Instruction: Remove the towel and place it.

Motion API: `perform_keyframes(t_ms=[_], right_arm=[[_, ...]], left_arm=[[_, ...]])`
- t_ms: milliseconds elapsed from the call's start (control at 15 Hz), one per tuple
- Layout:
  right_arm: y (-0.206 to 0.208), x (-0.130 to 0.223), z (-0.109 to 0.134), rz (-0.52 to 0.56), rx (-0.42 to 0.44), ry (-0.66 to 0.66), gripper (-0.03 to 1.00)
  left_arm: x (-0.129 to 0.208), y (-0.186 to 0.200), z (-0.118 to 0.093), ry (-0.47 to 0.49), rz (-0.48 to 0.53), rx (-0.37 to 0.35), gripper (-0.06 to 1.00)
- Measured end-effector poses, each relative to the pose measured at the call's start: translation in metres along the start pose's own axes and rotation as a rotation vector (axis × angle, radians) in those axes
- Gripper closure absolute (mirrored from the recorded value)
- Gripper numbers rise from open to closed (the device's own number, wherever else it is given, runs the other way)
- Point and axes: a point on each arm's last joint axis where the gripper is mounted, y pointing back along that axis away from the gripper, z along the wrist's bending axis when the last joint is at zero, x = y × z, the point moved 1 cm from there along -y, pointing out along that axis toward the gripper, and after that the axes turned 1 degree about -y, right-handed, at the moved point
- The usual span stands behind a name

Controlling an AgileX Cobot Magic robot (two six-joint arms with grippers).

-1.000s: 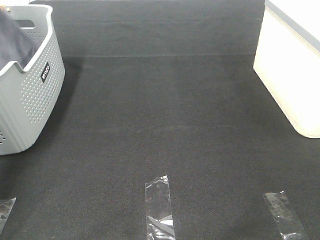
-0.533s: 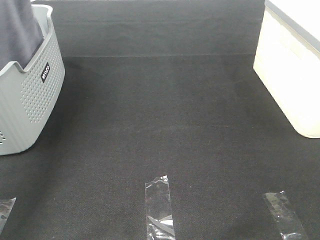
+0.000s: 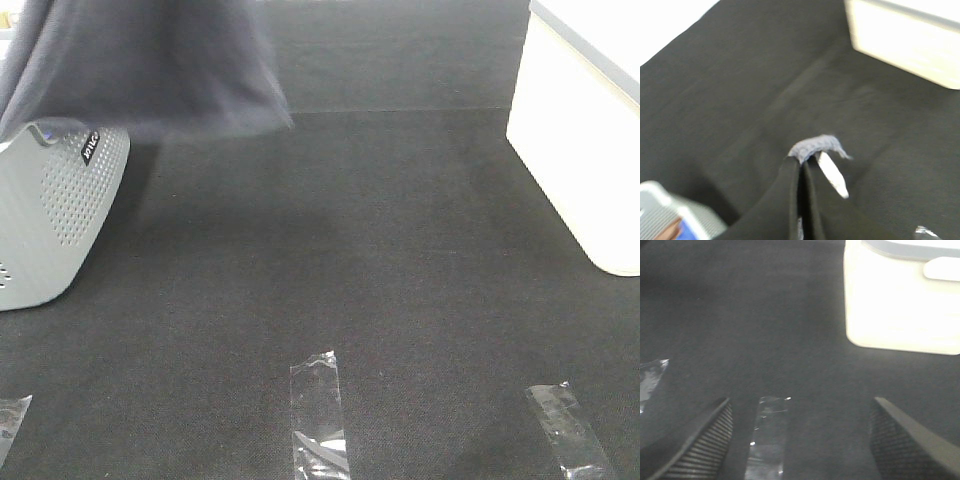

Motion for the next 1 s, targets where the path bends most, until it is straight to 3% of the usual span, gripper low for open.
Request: perform_keyframes(t_ms=[200,400,600,733,1000], right_arm=[[-0.013,-0.011,0.007,0.076,-0.102,-0.058,0.26],[-0.032,-0.031,0.014,0.134,-0.236,-0.019,0.26],[-0.061,-0.062,0.028,0.075,-0.467,0.039,0.26],[-0.084,-0.08,0.033,0.011,-0.598,0.089,0.26],[-0.131,-0.109,0.035,-0.171,-0.758,0.079,0.26]], left_arm=[[-0.01,0.001,-0.034,-0.064,-0.022,0.081,0.94],[-0.017,0.005,-0.066,-0.119,-0.045,0.155,0.94],[-0.021,0.009,-0.089,-0.159,-0.061,0.209,0.94],[-0.022,0.01,-0.093,-0.165,-0.066,0.224,0.94],[-0.022,0.01,-0.092,-0.167,-0.069,0.214,0.94]])
